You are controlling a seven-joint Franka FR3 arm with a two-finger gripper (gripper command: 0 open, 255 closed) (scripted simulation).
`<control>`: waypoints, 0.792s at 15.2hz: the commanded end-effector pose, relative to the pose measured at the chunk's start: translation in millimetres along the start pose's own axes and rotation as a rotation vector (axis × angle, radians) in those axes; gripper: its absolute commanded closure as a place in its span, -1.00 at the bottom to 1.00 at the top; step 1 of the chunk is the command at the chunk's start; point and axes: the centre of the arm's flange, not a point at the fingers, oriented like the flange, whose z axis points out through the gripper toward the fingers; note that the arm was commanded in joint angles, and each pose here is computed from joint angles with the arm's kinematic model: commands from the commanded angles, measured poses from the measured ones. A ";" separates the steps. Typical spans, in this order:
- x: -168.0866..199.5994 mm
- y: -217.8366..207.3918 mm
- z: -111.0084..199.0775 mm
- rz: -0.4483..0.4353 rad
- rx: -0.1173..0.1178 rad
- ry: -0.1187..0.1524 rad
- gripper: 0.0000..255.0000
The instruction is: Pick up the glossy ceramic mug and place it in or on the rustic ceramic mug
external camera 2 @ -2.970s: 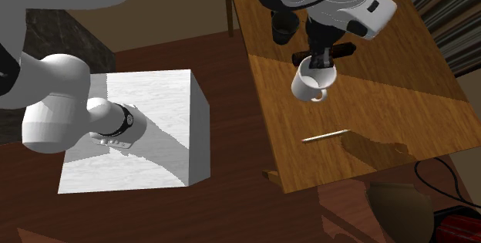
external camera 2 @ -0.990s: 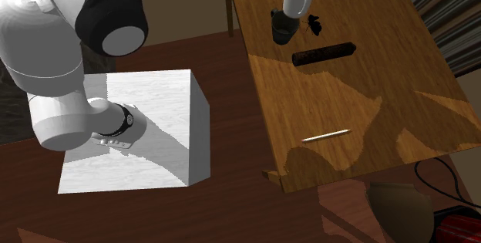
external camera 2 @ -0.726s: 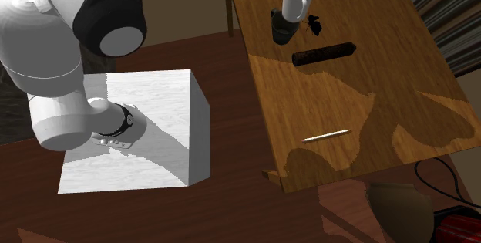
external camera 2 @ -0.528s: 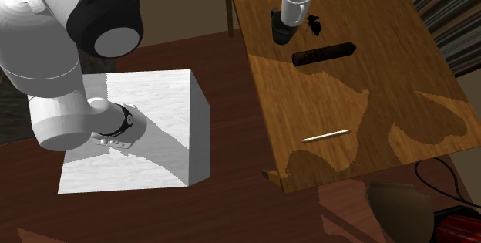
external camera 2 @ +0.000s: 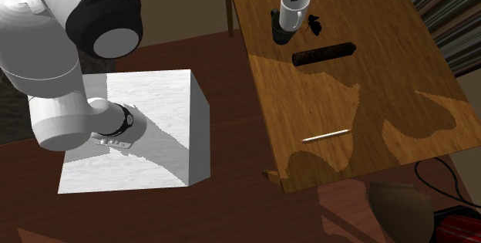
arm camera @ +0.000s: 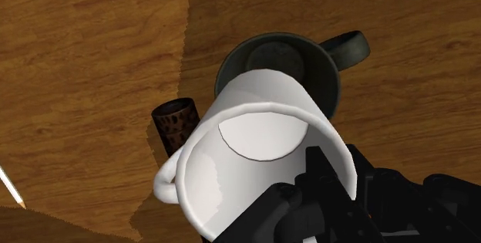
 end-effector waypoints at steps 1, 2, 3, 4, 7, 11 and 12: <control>0.0 -0.1 0.1 0.000 0.000 0.001 1.00; 0.0 -0.1 0.1 0.000 0.000 0.001 1.00; 0.0 -0.1 0.1 0.000 0.000 0.001 1.00; 0.0 -0.1 0.1 0.000 0.000 0.001 1.00; 0.0 -0.1 0.1 0.000 0.000 0.001 -1.00; 0.0 -0.1 -13.1 0.000 0.000 0.001 -1.00; 0.0 -0.1 -26.3 0.000 0.000 0.001 -1.00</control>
